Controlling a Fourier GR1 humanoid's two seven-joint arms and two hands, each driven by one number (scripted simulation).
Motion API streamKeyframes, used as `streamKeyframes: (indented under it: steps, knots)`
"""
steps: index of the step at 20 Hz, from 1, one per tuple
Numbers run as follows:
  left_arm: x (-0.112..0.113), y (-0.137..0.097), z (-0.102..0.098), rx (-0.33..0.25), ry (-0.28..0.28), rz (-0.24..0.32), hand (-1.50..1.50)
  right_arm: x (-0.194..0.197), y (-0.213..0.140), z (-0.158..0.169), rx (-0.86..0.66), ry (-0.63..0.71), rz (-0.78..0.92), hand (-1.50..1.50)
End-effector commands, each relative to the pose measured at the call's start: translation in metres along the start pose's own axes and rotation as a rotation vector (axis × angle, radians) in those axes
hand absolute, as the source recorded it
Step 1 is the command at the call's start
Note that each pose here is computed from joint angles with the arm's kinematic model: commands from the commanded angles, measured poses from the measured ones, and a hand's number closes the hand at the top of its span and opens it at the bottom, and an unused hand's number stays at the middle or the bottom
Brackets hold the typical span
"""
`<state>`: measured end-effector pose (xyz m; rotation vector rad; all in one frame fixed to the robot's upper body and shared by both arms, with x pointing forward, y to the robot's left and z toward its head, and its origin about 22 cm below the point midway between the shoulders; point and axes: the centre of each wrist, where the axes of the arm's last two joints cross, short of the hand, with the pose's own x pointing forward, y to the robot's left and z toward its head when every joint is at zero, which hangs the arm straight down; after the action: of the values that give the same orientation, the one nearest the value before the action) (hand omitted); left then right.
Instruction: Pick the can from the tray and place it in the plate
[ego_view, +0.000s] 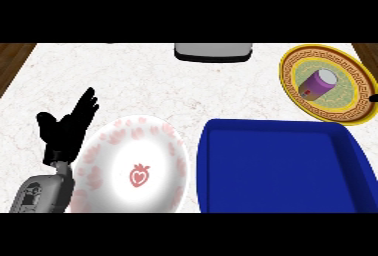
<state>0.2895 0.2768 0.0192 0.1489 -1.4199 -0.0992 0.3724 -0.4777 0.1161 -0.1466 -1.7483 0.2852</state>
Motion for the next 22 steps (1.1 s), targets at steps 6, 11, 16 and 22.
streamKeyframes:
  steps: [6, 11, 16, 22]
  knots:
    - [-0.006, -0.006, 0.001, -0.020, -0.006, -0.007, 0.00, 0.005, -0.033, 0.027, 0.022, -0.083, -0.048, -1.50]
    - [-0.001, -0.004, -0.001, -0.010, -0.012, 0.004, 0.00, 0.002, -0.043, 0.042, -0.015, -0.071, -0.030, -1.50]
    - [-0.003, -0.010, -0.002, -0.026, -0.006, 0.013, 0.00, -0.007, -0.046, 0.054, -0.025, -0.072, 0.017, -1.50]
    - [0.016, -0.009, -0.005, -0.035, -0.021, -0.005, 0.00, -0.004, -0.055, 0.063, -0.040, -0.010, 0.056, -1.50]
